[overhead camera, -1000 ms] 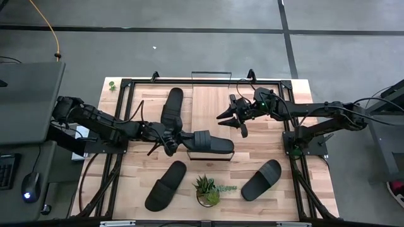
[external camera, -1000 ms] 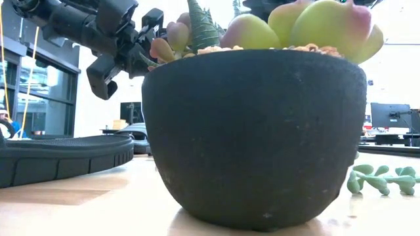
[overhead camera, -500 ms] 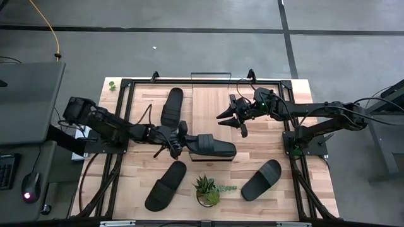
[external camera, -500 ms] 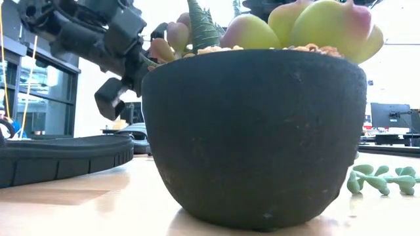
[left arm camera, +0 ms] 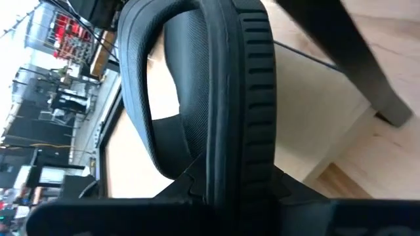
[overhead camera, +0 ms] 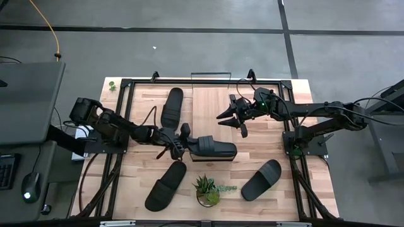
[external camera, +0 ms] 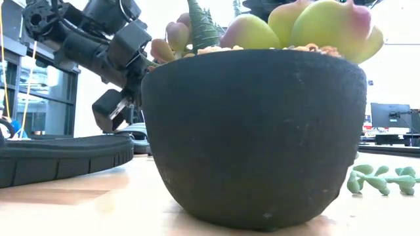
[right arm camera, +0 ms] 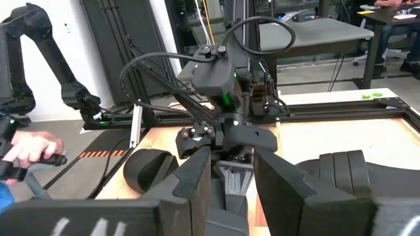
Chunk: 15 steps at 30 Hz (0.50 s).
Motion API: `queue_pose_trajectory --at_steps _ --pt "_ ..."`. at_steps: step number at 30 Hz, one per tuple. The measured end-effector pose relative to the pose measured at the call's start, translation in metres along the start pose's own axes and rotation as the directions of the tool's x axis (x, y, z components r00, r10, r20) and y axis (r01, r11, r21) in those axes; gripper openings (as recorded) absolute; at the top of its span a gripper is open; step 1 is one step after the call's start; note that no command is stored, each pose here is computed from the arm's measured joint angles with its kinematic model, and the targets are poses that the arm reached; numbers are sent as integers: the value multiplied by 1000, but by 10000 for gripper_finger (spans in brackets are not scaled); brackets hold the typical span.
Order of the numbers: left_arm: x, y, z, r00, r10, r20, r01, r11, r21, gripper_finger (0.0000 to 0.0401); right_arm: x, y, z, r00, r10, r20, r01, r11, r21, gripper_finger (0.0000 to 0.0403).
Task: Pick and place slides into the shelf
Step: Put the top right black slide on the shelf
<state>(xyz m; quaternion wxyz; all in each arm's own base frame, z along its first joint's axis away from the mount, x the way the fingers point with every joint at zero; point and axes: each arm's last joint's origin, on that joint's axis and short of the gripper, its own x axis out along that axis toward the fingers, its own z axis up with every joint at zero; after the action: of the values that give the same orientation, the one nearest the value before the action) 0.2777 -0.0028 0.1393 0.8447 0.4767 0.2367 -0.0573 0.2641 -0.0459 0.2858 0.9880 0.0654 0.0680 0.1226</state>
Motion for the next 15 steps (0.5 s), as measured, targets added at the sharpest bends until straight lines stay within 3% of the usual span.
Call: queue_pose_trajectory --at_steps 15 --pt "0 -4 -2 999 -40 -19 39 997 -69 62 0 0 0 1000 0 0 0 1000 0 108"
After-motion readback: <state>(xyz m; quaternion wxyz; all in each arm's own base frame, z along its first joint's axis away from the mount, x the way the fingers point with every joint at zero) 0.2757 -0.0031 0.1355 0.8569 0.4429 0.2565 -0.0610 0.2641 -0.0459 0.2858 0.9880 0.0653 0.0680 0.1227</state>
